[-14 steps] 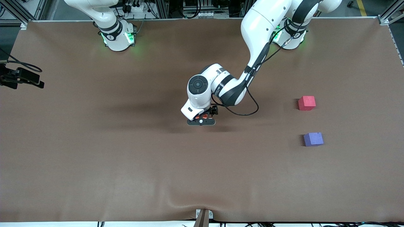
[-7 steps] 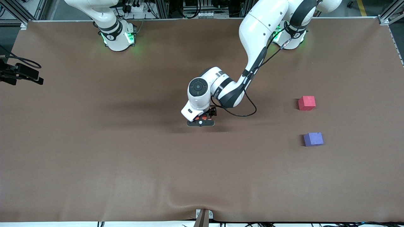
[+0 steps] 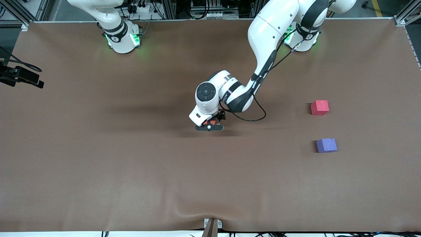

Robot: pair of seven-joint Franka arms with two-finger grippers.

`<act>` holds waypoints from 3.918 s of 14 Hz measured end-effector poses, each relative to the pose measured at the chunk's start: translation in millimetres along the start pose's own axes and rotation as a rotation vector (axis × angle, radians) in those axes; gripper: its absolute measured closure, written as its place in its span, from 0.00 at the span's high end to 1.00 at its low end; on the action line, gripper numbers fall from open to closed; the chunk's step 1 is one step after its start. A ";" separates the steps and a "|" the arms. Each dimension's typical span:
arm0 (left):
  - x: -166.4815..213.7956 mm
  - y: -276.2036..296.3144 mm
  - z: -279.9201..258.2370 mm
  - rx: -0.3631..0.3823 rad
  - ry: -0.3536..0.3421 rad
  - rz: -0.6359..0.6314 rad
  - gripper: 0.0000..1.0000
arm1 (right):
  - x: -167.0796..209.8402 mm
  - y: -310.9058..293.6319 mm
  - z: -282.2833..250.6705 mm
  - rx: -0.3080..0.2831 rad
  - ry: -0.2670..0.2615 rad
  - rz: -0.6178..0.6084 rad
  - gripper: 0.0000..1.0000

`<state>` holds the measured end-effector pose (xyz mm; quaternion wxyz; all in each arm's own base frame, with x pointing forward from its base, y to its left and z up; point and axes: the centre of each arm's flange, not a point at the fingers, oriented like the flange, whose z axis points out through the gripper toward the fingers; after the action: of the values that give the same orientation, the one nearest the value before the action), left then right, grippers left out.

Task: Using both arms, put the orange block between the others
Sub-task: 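Close the left gripper on the cube while the right gripper releases, then carry the orange cube with the left gripper toward the purple cube, then lower the orange cube between the pink and purple cubes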

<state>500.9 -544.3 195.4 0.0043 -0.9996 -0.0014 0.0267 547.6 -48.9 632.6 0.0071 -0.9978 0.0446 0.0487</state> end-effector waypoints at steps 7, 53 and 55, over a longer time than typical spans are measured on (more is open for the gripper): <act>-2.7 3.2 -0.7 -0.003 0.003 0.003 0.56 | -0.7 2.0 -2.9 -0.015 0.010 0.003 1.00; 80.9 -543.4 -93.4 -0.017 0.042 -0.107 0.54 | -1.5 -7.1 -9.7 -0.020 0.030 -0.002 1.00; 74.2 -544.1 -91.3 -0.015 0.025 -0.108 0.54 | -1.5 -10.1 -9.1 -0.020 0.027 -0.007 1.00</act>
<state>578.4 -0.8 287.3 -0.0018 -0.9984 -0.0555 0.0138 547.9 -38.8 641.9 -0.0036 -0.9985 0.0406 0.0354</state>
